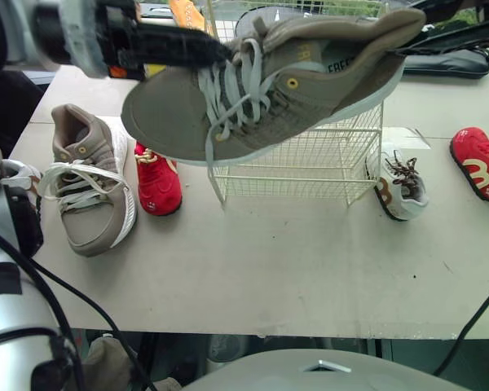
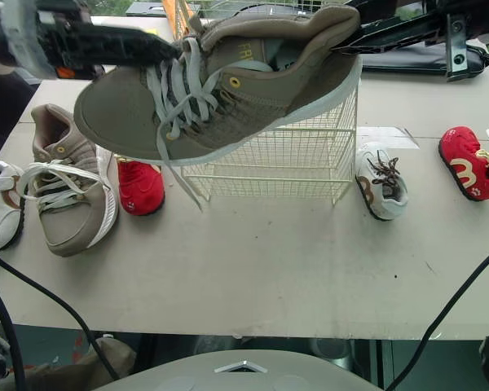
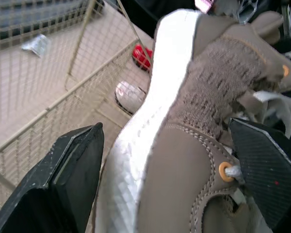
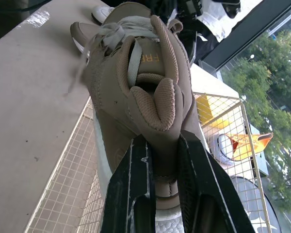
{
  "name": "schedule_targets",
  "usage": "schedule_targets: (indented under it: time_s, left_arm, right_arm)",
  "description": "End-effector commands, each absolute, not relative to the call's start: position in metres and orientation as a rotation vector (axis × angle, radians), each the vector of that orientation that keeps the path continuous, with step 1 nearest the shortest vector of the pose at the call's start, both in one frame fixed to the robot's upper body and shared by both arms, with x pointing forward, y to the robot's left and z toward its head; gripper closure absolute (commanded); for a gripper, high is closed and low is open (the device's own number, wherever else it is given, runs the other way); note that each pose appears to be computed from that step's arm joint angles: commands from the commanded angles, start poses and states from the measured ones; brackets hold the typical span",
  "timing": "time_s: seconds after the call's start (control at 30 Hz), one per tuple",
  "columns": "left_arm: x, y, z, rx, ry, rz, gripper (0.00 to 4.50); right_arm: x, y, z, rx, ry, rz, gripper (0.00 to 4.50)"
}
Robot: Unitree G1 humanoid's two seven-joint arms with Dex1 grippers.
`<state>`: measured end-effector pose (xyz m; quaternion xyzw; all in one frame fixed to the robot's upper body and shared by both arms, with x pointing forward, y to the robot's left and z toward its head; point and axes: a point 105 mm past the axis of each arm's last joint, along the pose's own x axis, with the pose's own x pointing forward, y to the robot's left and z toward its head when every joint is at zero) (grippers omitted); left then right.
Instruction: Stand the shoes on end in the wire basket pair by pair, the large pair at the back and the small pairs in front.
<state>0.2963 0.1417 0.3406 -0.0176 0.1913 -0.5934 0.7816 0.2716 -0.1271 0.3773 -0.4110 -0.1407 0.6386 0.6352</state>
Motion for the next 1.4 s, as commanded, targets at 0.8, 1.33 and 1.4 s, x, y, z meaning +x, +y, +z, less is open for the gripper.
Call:
schedule_targets:
  time_s: [0.8, 1.33, 1.4]
  left_arm:
    - [0.291, 0.132, 0.346, -0.164, 0.139, -1.272, 4.12]
    - [0.319, 0.103, 0.355, 0.133, -0.422, -0.866, 4.22]
    - [0.317, 0.097, 0.354, 0.150, -0.440, -0.887, 4.22]
  right_arm:
    - [0.281, -0.162, 0.381, -0.793, -0.261, 1.190, 0.13]
    - [0.305, -0.104, 0.345, 0.174, -0.184, 0.853, 0.09]
    - [0.308, -0.098, 0.344, 0.215, -0.171, 0.853, 0.09]
